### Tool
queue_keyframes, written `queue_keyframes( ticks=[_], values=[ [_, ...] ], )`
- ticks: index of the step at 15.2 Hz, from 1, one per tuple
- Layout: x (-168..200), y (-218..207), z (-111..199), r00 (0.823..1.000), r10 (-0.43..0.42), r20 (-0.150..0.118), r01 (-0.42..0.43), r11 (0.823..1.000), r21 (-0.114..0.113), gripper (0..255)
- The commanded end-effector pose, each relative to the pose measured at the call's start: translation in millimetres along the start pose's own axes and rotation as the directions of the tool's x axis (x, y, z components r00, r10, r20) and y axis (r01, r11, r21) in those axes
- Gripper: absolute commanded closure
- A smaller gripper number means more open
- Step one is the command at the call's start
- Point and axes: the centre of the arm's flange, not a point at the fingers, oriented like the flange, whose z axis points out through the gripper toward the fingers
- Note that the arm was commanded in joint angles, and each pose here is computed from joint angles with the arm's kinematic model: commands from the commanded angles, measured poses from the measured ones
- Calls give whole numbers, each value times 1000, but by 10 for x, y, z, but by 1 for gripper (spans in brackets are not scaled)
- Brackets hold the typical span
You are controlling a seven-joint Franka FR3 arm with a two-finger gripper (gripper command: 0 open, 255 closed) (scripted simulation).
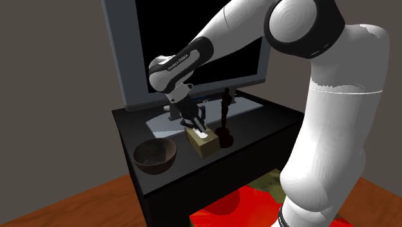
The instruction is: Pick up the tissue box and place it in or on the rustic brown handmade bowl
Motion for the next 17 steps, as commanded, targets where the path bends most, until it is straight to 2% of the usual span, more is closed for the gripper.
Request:
queue_keyframes(
  ticks=[1,17],
  values=[
    [-45,56,-89,1000,0,0,0,1000,0,255],
    [-278,458,-796,1000,0,0,0,1000,0,255]
  ],
)
